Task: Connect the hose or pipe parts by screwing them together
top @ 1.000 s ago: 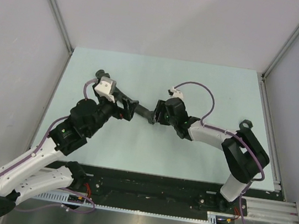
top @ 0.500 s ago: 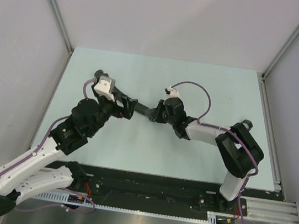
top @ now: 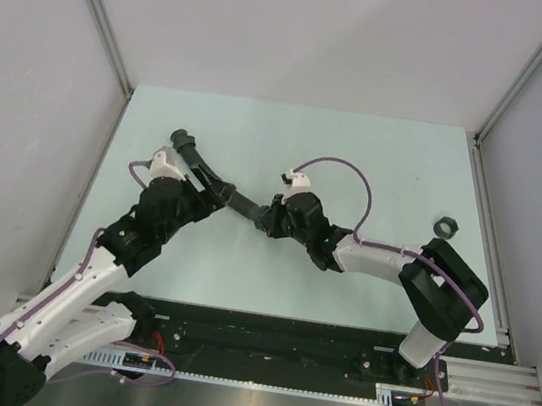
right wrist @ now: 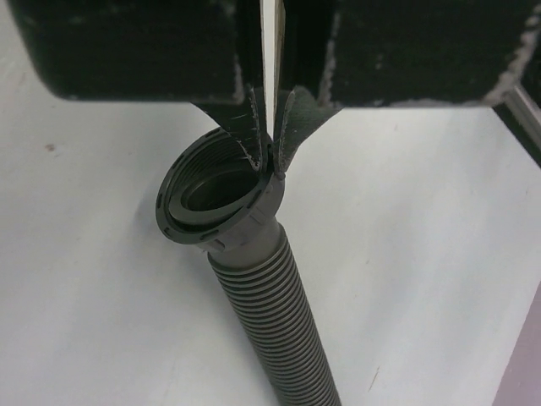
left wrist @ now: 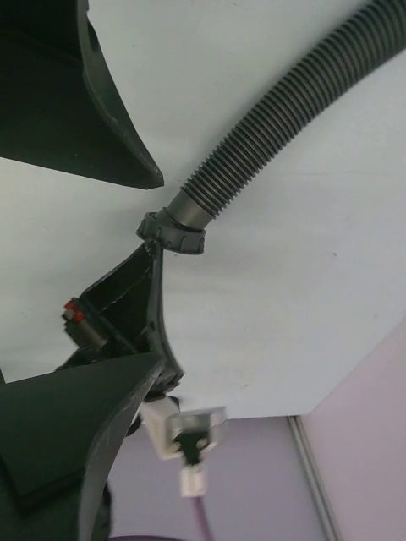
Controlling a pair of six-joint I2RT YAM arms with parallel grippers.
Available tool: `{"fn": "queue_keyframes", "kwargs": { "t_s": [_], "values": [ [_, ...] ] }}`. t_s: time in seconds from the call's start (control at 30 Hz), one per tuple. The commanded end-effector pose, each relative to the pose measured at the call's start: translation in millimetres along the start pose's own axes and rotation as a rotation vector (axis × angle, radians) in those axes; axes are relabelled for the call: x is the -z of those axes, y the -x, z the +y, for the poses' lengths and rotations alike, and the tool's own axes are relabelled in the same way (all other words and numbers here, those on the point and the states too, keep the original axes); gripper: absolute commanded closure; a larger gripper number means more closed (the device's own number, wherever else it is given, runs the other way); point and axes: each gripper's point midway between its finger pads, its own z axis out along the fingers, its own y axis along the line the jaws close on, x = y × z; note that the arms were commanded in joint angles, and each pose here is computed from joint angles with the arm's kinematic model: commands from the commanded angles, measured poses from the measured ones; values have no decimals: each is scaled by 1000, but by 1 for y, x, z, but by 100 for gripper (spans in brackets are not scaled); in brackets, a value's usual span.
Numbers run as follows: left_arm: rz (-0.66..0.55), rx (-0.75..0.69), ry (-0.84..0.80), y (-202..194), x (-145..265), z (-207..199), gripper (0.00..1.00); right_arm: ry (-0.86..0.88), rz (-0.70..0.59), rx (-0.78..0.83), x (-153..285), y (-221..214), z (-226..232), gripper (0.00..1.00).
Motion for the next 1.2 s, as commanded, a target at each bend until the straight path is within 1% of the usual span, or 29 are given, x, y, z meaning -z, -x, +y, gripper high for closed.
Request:
{"fn": "queue_keyframes", "kwargs": {
  "t_s": [0.0, 0.07, 0.1, 0.13, 0.2, 0.3, 0.33, 0.4, 0.43, 0.5, 0.53, 0.57, 0.63, 0.67, 0.73, 0.77, 0.83, 0.9, 0.93, 1.17],
  "values": [
    [122, 195, 57, -27, -11, 14, 17, 55, -87, 60, 13, 7, 21, 99],
    [143, 221, 83, -35, -15, 20, 15, 83, -97, 67, 15, 4, 26, 98],
    [167, 230, 121, -45, -19, 30, 14, 96, -93, 71, 16, 0, 29, 98],
    [182, 265, 139, -51, -21, 34, 14, 96, -93, 69, 16, -3, 29, 97],
    [228, 291, 200, -69, -28, 49, 14, 85, -91, 68, 15, -8, 30, 96],
    [302, 326, 263, -91, -35, 60, 12, 81, -80, 71, 15, -14, 31, 86],
    [321, 343, 275, -95, -37, 61, 12, 76, -73, 71, 16, -16, 31, 78],
    [357, 352, 306, -106, -41, 65, 11, 57, -71, 62, 19, -15, 29, 69],
    [364, 362, 319, -109, -43, 66, 11, 47, -67, 60, 24, -13, 28, 59],
    [366, 364, 337, -113, -47, 66, 11, 3, -78, 61, 31, -9, 20, 51],
    [363, 369, 342, -114, -49, 65, 10, -4, -87, 62, 39, -4, 20, 43],
    [356, 369, 349, -114, -50, 64, 10, -26, -105, 65, 44, 0, 16, 39],
    [344, 373, 364, -118, -56, 61, 10, -76, -98, 71, 53, -5, 2, 29],
    [346, 377, 372, -121, -58, 61, 8, -97, -138, 64, 63, 6, -1, 26],
    [348, 385, 402, -125, -66, 63, 7, -138, -140, 68, 74, 1, -15, 20],
    [347, 386, 410, -126, -70, 63, 7, -151, -171, 61, 82, 9, -17, 18],
    [342, 384, 416, -127, -78, 59, 7, -196, -173, 60, 92, 3, -32, 17],
    [327, 379, 423, -128, -84, 56, 7, -205, -193, 53, 102, 7, -36, 17],
    [320, 375, 428, -128, -86, 56, 7, -209, -185, 55, 105, 2, -40, 17],
    [324, 361, 461, -134, -101, 58, 7, -228, -212, 42, 121, 4, -56, 17]
  ]
}}
